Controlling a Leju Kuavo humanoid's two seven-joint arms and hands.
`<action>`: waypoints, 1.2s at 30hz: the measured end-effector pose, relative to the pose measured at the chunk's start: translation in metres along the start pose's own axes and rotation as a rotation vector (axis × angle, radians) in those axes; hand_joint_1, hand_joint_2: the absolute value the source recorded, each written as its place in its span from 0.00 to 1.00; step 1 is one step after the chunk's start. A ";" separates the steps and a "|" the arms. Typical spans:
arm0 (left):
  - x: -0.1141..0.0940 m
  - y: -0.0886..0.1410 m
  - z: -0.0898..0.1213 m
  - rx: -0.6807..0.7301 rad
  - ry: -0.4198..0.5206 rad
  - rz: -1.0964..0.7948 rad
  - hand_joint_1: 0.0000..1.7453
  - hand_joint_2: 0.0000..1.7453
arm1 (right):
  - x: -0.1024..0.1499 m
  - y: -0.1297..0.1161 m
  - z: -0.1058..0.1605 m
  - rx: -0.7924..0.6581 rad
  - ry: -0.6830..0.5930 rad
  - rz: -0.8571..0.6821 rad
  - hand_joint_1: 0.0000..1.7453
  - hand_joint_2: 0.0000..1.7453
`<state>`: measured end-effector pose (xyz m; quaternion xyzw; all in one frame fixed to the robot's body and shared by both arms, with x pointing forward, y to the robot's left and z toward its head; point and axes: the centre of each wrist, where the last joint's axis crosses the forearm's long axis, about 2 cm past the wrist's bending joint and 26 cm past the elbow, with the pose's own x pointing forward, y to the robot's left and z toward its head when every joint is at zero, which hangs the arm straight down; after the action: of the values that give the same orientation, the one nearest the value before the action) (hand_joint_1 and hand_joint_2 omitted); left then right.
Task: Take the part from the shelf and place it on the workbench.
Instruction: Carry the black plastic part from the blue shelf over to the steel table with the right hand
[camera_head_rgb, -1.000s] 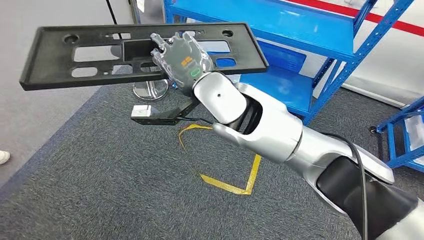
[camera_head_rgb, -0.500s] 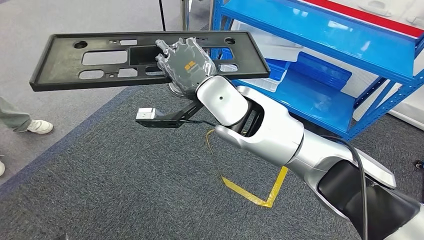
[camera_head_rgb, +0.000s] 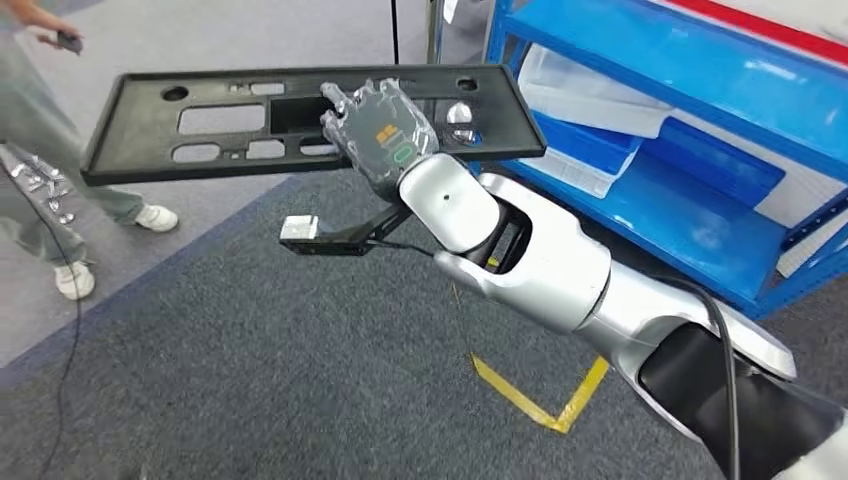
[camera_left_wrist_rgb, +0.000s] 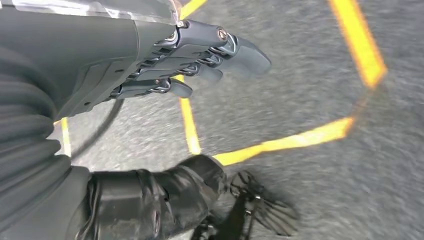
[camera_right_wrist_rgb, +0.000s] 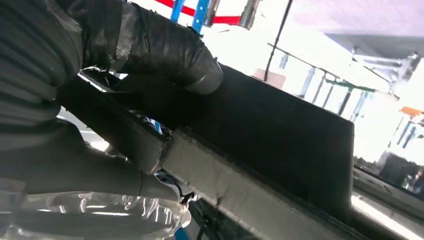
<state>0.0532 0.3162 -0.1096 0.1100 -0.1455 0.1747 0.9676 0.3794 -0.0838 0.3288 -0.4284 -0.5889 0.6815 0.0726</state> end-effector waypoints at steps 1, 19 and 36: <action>0.001 0.000 0.000 0.000 -0.001 0.000 0.00 1.00 | 0.000 0.000 0.000 0.001 0.002 0.000 1.00 1.00; 0.002 0.000 0.000 -0.001 -0.001 0.002 0.00 1.00 | 0.000 0.015 0.006 0.057 0.007 -0.007 1.00 1.00; 0.000 -0.006 0.001 -0.016 0.000 0.006 0.00 1.00 | 0.002 0.038 0.014 0.116 0.016 -0.021 1.00 1.00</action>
<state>0.0548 0.3107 -0.1097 0.1021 -0.1473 0.1764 0.9679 0.3845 -0.1041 0.2948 -0.4229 -0.5522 0.7102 0.1091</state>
